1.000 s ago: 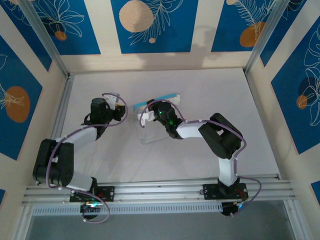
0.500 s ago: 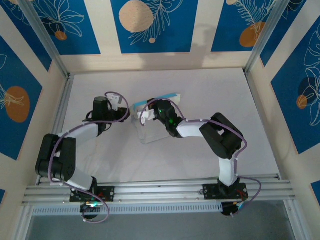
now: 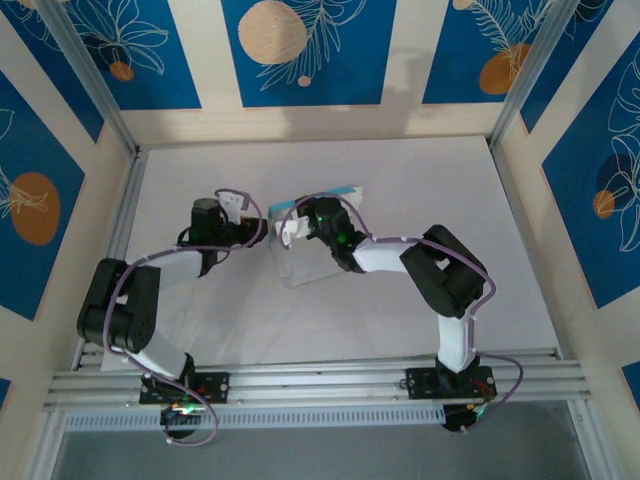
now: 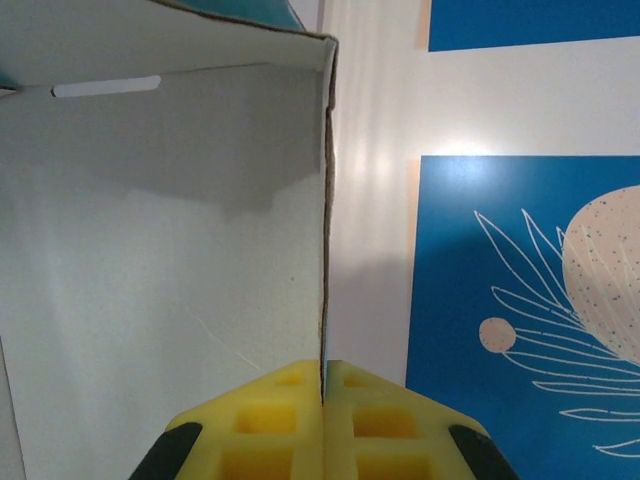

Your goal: Fold the paper box

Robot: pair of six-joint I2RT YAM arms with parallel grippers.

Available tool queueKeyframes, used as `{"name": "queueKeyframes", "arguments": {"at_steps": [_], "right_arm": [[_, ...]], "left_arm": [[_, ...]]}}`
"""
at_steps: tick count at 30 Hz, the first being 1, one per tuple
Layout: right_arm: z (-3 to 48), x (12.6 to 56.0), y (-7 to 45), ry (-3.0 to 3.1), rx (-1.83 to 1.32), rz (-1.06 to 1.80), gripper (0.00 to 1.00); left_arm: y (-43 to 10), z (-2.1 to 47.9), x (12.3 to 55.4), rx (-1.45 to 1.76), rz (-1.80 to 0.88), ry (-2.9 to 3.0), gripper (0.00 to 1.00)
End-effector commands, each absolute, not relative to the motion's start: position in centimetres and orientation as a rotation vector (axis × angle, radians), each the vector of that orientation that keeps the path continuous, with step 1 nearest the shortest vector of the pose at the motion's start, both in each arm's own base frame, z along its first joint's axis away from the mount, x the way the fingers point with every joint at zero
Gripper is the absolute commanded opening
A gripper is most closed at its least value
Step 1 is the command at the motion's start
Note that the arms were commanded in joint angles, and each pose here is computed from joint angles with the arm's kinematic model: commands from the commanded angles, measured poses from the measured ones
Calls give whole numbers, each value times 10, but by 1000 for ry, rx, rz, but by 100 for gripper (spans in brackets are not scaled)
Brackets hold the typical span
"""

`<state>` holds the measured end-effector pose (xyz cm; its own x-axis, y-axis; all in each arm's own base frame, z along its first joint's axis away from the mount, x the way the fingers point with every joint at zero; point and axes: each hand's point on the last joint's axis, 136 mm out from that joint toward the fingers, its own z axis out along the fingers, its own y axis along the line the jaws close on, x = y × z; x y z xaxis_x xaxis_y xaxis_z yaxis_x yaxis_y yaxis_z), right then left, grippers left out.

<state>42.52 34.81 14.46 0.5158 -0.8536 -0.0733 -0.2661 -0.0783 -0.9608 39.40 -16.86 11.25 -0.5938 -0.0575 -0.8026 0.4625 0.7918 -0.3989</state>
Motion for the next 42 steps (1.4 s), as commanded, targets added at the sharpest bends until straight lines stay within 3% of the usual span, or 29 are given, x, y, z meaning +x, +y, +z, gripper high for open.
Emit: {"name": "queueKeyframes", "arguments": {"at_steps": [1,23,42], "right_arm": [[137,421,355,998,-1646,-589,0],[126,427,351,1061,-1679,-570,0],[133,423,352,1034,-1677,-584,0]], "left_arm": [[-186,117,391,358,-811,2021,44],[-197,138,396,313,-913,1891,47],[-194,147,408,387,-828,1912,47]]}}
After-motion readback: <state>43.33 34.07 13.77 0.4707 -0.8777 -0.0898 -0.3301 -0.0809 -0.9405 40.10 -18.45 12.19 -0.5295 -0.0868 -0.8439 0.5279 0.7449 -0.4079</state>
